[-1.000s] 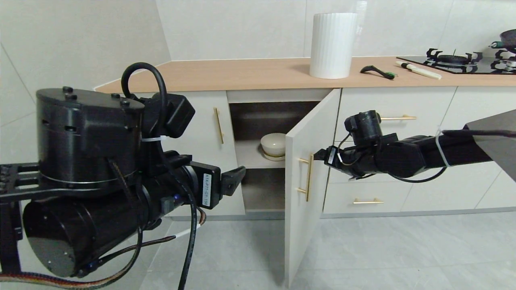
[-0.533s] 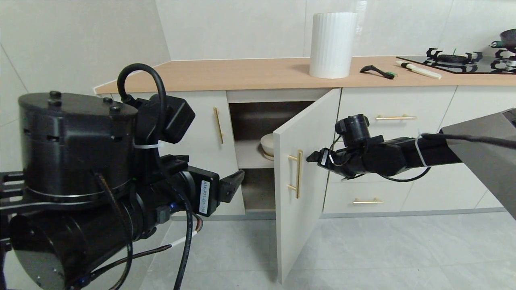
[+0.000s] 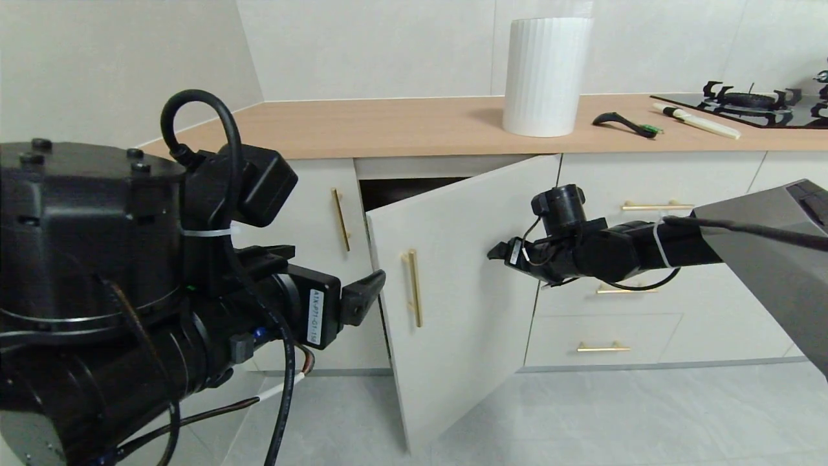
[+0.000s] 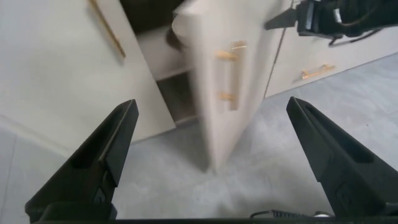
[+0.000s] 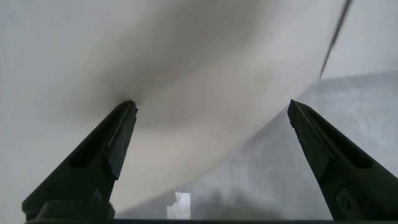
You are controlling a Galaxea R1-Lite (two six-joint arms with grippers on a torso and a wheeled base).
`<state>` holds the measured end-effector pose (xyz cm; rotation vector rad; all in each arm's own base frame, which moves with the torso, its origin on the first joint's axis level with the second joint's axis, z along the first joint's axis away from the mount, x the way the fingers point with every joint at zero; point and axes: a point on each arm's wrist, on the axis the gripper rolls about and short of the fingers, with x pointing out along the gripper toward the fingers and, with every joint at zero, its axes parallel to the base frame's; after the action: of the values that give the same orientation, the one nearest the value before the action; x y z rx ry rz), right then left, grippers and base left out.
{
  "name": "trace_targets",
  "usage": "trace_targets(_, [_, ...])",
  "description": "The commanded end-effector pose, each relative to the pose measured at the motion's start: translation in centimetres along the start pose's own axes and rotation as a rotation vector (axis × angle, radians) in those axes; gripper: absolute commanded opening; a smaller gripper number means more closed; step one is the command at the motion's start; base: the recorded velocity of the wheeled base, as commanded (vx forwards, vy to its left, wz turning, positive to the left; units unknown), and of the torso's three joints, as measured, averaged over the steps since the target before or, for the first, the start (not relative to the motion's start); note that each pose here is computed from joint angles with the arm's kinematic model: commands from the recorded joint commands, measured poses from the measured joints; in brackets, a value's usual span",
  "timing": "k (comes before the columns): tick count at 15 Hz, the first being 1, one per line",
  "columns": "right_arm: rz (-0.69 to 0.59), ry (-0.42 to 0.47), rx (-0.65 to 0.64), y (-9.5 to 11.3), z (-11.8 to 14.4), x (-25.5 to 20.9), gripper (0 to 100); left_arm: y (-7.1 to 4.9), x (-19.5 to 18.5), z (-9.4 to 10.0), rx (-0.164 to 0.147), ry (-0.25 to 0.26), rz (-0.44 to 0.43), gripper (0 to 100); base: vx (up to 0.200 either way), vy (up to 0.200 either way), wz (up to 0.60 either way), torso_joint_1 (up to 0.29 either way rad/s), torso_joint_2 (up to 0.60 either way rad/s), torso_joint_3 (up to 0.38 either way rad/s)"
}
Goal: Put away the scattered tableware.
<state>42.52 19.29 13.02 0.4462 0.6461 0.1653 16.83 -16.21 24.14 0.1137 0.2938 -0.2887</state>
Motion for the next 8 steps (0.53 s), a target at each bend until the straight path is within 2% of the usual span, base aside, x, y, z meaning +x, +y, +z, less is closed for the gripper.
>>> trace_targets(1, [0.009,-0.016,0.006,0.2,0.3,0.5,100,-0.3,-0.3,0.0,0.003,-0.004,-0.016,100,0.000,0.000,0.00,0.000,0.00,0.000])
trace_targets(5, [0.024,-0.078,0.075,1.0,1.4,1.3,100,-0.4,-1.7,0.2,0.014,-0.033,-0.043,100,0.000,0.000,0.00,0.000,0.00,0.000])
trace_targets(8, [0.036,-0.136,0.119,1.2,2.6,2.4,100,-0.4,-1.7,0.2,0.015,-0.032,-0.043,100,0.000,0.000,0.00,0.000,0.00,0.000])
